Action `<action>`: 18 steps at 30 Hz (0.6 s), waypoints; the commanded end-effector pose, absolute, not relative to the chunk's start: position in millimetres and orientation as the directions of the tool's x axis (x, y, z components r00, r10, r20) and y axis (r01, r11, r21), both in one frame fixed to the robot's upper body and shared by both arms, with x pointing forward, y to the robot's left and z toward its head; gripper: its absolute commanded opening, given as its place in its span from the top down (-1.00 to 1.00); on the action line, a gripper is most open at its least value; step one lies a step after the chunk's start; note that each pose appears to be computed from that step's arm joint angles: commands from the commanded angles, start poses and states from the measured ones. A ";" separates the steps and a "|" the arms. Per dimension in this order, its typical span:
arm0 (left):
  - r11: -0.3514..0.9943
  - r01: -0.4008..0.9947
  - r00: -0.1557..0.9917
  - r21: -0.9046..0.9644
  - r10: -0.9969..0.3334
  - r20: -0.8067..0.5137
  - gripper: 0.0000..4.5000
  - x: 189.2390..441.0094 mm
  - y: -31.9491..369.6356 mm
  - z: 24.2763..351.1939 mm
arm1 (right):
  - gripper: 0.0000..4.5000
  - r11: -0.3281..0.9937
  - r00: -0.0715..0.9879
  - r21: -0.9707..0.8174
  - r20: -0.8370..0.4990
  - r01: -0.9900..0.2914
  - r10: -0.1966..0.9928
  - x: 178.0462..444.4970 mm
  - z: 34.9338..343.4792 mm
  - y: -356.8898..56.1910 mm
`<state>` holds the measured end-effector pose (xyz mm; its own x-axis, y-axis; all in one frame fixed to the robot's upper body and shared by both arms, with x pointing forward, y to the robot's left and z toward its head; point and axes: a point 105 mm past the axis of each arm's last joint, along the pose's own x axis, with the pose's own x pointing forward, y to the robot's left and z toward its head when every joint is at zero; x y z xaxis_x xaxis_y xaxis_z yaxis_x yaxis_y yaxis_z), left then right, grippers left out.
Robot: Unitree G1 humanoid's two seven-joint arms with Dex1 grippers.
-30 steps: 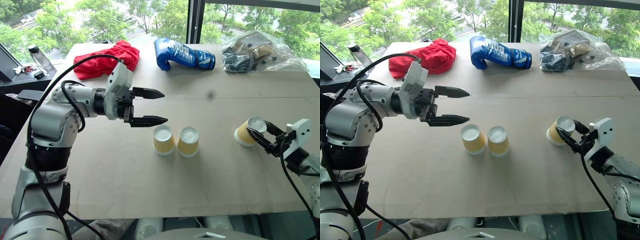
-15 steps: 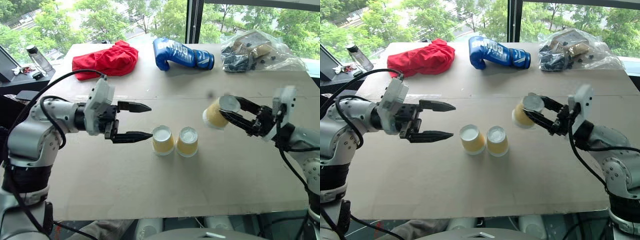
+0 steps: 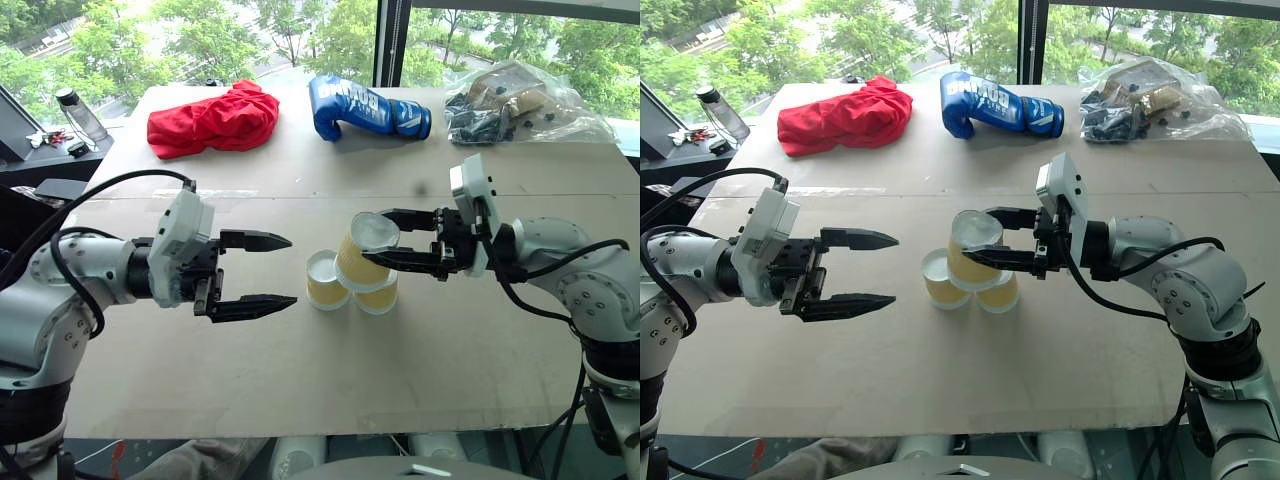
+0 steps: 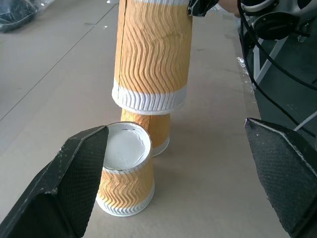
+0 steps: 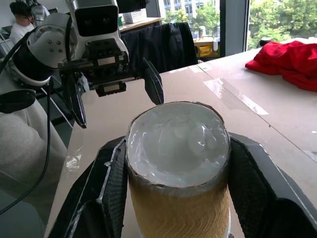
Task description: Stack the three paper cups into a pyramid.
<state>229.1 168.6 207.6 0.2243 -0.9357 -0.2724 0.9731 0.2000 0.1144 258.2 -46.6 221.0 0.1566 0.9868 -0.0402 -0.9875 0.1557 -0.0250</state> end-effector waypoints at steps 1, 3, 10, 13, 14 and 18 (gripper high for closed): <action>0.202 0.963 0.246 0.177 -0.928 -0.279 -1.00 225.0 170.8 217.3 | 0.08 0.138 0.141 -0.102 -0.020 -0.985 0.990 258.3 231.9 -44.0; 0.212 0.959 0.260 0.189 -0.923 -0.283 -1.00 225.8 172.8 217.7 | 0.08 0.138 0.140 -0.110 -0.015 -0.984 0.990 259.7 233.1 -42.7; 0.228 0.948 0.286 0.220 -0.915 -0.284 -1.00 230.0 177.5 220.2 | 0.08 0.148 0.152 -0.131 -0.026 -0.980 0.988 263.8 232.8 -40.4; 0.226 0.949 0.284 0.221 -0.916 -0.282 -1.00 229.9 177.4 220.2 | 0.08 0.154 0.158 -0.133 -0.023 -0.979 0.987 265.2 232.9 -38.2; 0.225 0.949 0.284 0.222 -0.916 -0.284 -1.00 230.0 177.5 219.6 | 0.08 0.153 0.157 -0.132 -0.023 -0.979 0.987 265.1 232.4 -36.9; 0.221 0.951 0.277 0.215 -0.918 -0.283 -1.00 230.3 176.1 217.4 | 0.08 0.148 0.153 -0.127 -0.030 -0.981 0.988 264.7 227.9 -34.0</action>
<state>231.4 175.3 210.7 0.2731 -0.9184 -0.2864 0.9568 0.2284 0.1799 268.8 -36.4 217.4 0.1701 0.9837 -0.0591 -0.9831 0.1652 -0.0795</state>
